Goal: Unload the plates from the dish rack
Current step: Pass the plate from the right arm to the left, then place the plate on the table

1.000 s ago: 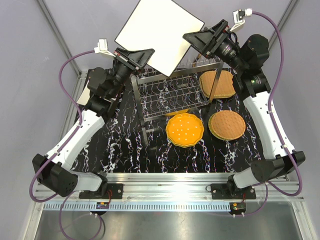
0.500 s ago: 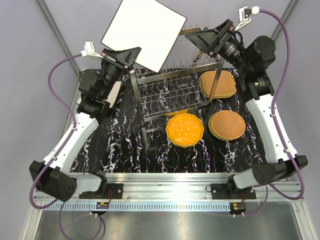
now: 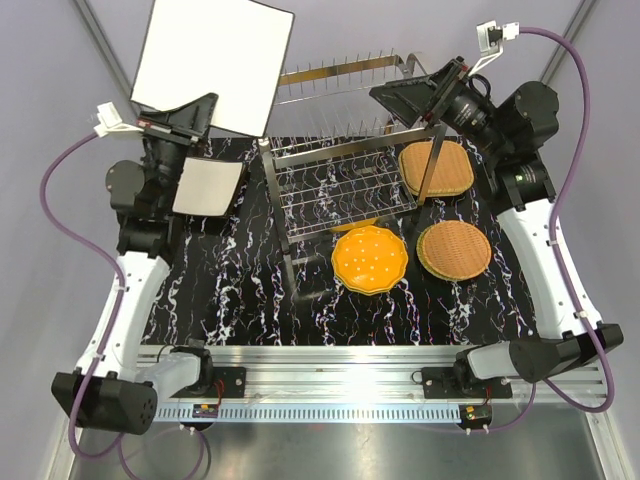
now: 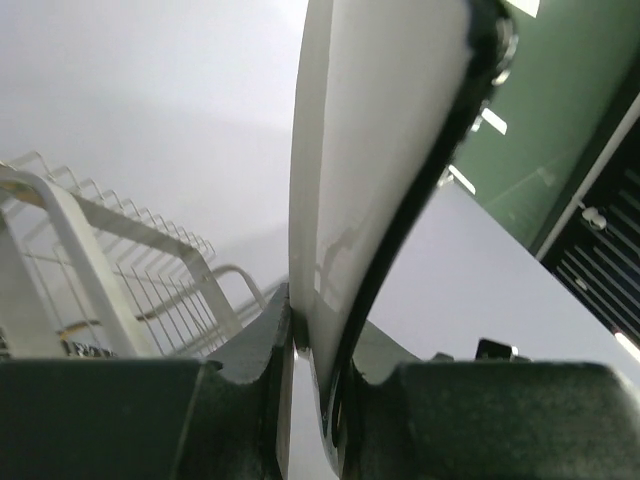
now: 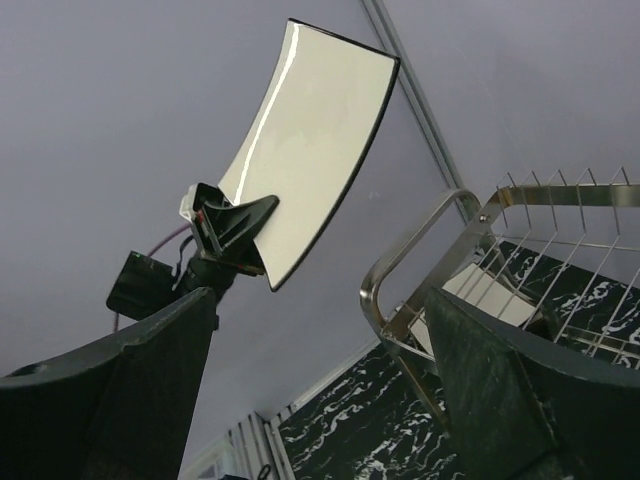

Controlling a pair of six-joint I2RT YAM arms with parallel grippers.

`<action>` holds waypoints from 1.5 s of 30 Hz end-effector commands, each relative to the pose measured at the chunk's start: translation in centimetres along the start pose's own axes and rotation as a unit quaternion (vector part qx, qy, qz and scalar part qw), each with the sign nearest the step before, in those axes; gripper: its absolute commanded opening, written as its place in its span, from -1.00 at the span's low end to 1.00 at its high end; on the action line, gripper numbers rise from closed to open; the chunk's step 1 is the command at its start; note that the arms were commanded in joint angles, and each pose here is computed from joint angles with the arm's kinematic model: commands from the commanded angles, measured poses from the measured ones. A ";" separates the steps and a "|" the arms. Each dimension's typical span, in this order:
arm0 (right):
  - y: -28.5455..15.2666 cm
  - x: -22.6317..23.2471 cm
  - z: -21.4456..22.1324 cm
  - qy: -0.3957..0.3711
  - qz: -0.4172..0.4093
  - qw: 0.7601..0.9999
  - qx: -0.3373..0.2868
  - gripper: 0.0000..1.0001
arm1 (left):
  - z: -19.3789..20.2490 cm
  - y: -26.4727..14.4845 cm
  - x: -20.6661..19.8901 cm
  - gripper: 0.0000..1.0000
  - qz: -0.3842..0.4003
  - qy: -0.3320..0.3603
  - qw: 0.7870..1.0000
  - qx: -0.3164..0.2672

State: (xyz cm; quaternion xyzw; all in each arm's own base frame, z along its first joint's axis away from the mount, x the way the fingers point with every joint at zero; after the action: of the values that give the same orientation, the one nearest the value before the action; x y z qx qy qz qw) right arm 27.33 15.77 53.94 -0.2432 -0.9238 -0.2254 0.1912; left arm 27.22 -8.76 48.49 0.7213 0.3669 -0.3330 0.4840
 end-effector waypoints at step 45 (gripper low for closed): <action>-8.3 -3.2 3.3 -0.216 0.092 0.965 0.119 0.99 | -7.9 -11.6 10.5 -1.00 -0.074 0.064 0.989 -0.109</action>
State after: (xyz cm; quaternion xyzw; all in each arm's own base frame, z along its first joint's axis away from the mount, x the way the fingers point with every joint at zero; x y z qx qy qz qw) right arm 25.34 10.40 46.60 -0.3289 -0.9418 -0.0362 0.0600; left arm 25.57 5.00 32.12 0.5567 0.5329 -0.4047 0.4923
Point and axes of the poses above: each gripper's point midway between its finger pads, its own y axis out along the fingers, its own x axis along the line the jaws close on, z = x × y, the point moved 9 cm from there along -y, back along the fingers, and after that the axes turned 2 degrees about -y, right-handed, at the moved point
